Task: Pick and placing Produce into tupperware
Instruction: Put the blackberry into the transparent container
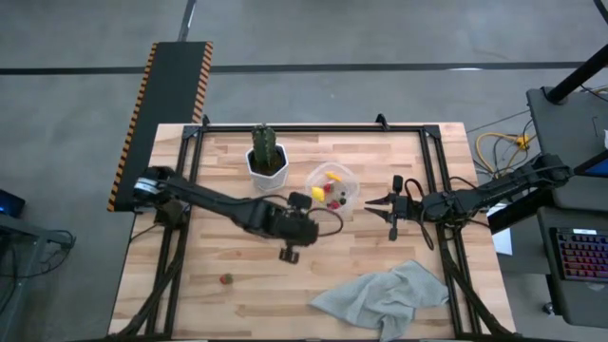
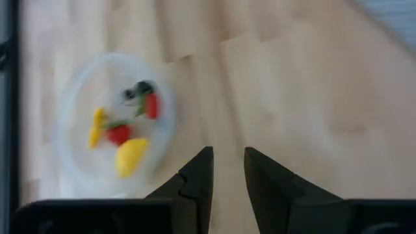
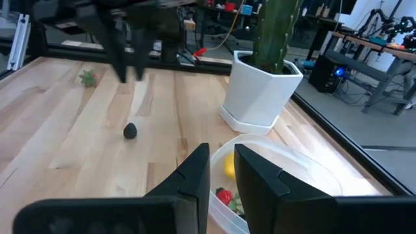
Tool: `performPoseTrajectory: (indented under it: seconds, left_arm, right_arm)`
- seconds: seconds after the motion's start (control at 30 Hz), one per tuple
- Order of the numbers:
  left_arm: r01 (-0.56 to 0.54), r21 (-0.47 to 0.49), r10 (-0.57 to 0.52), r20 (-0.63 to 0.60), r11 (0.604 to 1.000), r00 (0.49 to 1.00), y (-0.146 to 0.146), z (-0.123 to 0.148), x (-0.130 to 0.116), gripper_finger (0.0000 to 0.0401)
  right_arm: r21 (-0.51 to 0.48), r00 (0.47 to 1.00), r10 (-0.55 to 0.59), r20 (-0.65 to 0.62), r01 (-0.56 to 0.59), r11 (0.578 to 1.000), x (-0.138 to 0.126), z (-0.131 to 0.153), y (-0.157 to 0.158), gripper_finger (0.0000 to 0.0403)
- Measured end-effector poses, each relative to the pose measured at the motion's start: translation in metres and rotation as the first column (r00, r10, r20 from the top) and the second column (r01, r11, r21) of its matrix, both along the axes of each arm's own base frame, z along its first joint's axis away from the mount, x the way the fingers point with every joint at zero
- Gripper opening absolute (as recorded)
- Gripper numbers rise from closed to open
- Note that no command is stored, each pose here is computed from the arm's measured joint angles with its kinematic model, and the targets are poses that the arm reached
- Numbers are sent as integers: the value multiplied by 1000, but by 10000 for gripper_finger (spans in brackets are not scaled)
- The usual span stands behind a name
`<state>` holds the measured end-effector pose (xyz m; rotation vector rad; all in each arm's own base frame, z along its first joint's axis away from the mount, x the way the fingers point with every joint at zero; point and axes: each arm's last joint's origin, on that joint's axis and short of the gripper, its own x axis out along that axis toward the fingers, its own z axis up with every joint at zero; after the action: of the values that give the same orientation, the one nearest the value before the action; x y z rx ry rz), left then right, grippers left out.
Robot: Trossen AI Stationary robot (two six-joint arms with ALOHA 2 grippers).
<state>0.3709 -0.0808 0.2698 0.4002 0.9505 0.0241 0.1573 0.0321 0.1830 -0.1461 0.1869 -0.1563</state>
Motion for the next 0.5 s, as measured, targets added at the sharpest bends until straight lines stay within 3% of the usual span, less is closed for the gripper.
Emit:
performPoseTrajectory:
  seconds: [0.13,0.23,0.5]
  left_arm:
    - [87,-84,-91,-49,993,995,-9,-8,-12,72]
    - [94,-143,-106,-85,985,991,-10,-18,-20,76]
    - [89,-149,-115,-178,985,977,-7,-47,-33,139]
  right_arm:
    - [12,1000,0,3,0,1000,0,0,0,63]
    - [15,1000,1,3,-1,1000,0,0,0,63]
    - [15,1000,1,3,-1,1000,0,0,0,63]
